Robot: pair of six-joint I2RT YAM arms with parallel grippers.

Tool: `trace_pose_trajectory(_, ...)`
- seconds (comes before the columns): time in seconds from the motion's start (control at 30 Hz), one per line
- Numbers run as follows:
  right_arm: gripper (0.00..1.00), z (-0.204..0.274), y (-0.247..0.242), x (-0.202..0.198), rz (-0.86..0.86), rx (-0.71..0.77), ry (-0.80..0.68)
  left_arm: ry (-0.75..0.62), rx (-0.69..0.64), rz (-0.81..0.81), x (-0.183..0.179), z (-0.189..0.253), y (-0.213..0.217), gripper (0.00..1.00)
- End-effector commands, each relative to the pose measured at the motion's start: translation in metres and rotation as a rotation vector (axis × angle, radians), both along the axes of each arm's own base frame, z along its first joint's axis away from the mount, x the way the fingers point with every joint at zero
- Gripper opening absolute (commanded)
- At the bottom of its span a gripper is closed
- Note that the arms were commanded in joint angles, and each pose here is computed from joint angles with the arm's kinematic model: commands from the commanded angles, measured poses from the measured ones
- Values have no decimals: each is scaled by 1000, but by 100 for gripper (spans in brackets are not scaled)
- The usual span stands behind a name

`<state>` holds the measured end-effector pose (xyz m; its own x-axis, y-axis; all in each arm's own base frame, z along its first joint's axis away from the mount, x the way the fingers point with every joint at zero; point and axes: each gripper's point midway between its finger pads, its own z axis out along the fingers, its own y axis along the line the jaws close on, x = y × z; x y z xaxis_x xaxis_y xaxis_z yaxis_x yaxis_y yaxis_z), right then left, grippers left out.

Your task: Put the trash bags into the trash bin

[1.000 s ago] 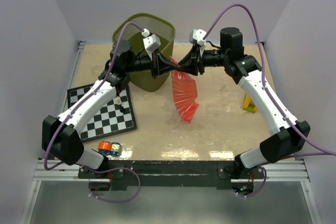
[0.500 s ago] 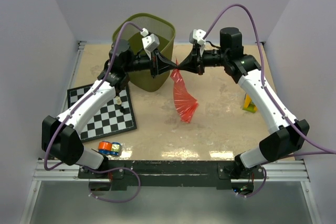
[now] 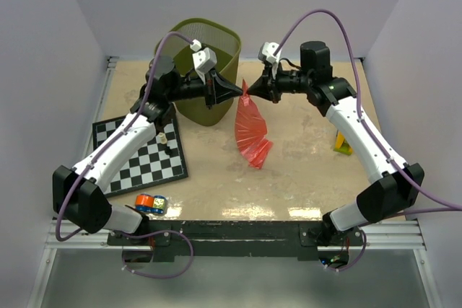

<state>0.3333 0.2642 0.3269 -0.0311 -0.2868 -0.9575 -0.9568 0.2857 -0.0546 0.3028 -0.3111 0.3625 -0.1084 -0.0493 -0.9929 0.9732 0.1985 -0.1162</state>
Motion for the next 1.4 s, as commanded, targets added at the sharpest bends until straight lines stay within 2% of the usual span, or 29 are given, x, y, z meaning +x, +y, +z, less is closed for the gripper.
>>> trace_pose_trajectory(0.0,0,20,-3,0,-22,13,-74,-51,-9,14,-6,11,4,0)
trace_pose_trajectory(0.07,0,25,-1,-4,-2,27,-76,-20,10,72,6,4,6,0)
trace_pose_trajectory(0.1,0,27,0,-7,13,35,-74,-5,22,86,9,1,6,8)
trace_pose_trajectory(0.13,0,30,0,-11,27,44,-70,-5,32,92,11,-2,6,20)
trace_pose_trajectory(0.23,0,33,3,-16,49,64,-60,-10,34,54,8,-3,3,32)
trace_pose_trajectory(0.6,0,39,6,-21,72,90,-42,12,37,-25,10,-7,-16,39)
trace_pose_trajectory(0.73,0,38,6,-22,71,91,-39,5,44,-19,14,-9,-18,35)
trace_pose_trajectory(0.8,0,37,6,-22,71,91,-35,-2,44,-31,13,-9,-18,23)
trace_pose_trajectory(0.9,0,36,5,-21,66,90,-34,0,45,-42,12,-10,-20,0)
trace_pose_trajectory(1.37,0,-15,-37,30,-243,-70,-30,-20,43,14,7,-7,-7,0)
